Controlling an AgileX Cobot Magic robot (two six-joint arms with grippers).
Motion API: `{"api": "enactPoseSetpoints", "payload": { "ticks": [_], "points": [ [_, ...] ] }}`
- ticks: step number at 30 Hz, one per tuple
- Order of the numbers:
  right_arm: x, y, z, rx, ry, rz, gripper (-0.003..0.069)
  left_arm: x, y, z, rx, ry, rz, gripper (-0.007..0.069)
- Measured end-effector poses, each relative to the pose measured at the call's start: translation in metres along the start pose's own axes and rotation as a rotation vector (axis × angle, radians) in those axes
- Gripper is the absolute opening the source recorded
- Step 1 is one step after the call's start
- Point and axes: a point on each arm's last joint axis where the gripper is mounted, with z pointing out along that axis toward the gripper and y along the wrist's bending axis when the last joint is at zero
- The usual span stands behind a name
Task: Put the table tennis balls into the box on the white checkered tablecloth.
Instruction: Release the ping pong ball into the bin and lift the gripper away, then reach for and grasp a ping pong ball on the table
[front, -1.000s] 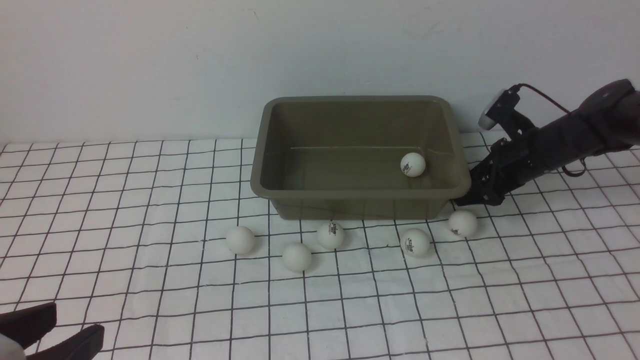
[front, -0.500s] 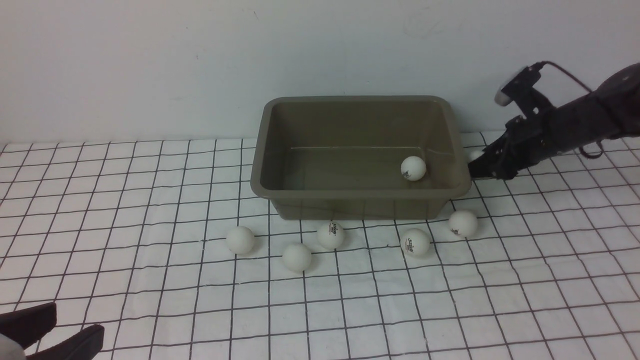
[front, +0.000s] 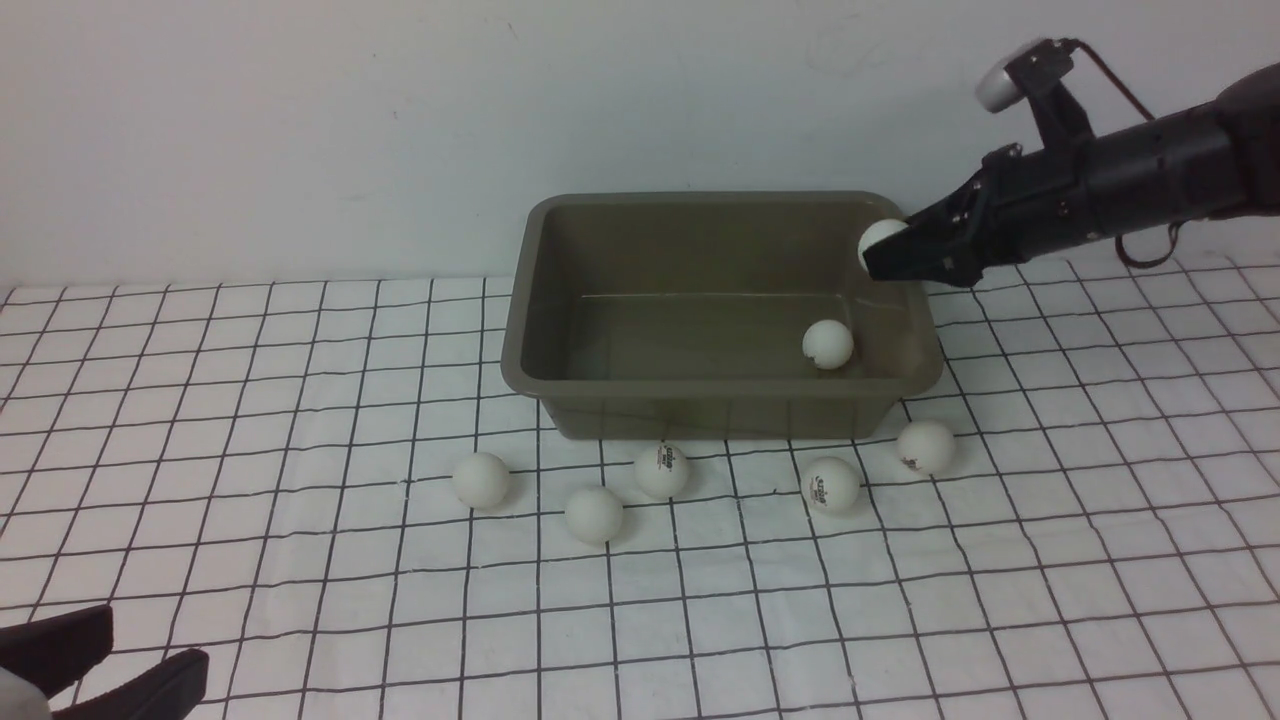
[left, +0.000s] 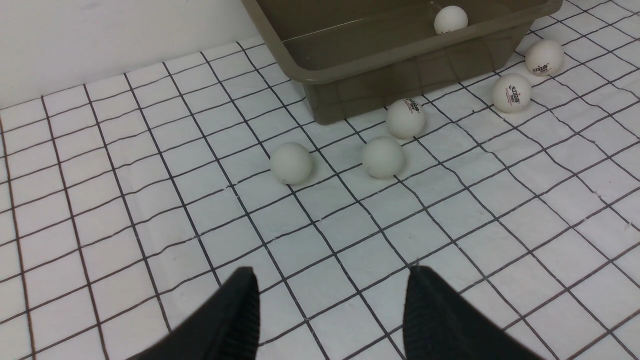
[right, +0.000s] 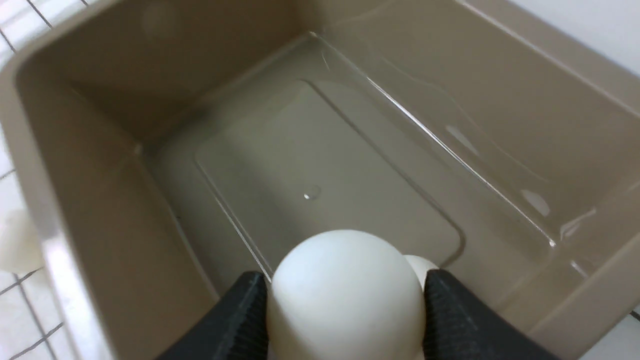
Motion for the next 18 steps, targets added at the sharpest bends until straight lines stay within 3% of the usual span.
{"api": "enactPoseSetpoints", "payload": {
  "ticks": [2,9,18],
  "points": [
    [0.002,-0.001,0.004,0.011,0.005,0.018,0.0365,0.000,0.000,0.000,0.000,0.000,0.000,0.0356],
    [-0.005,-0.004,-0.009,0.061,-0.011,0.030,0.0504,0.000,0.000,0.000,0.000,0.001,0.001,0.0356],
    [-0.013,-0.016,-0.104,0.233,0.020,-0.047,0.0495,0.000,0.000,0.000,-0.001,0.001,0.001,0.0356]
  ]
}}
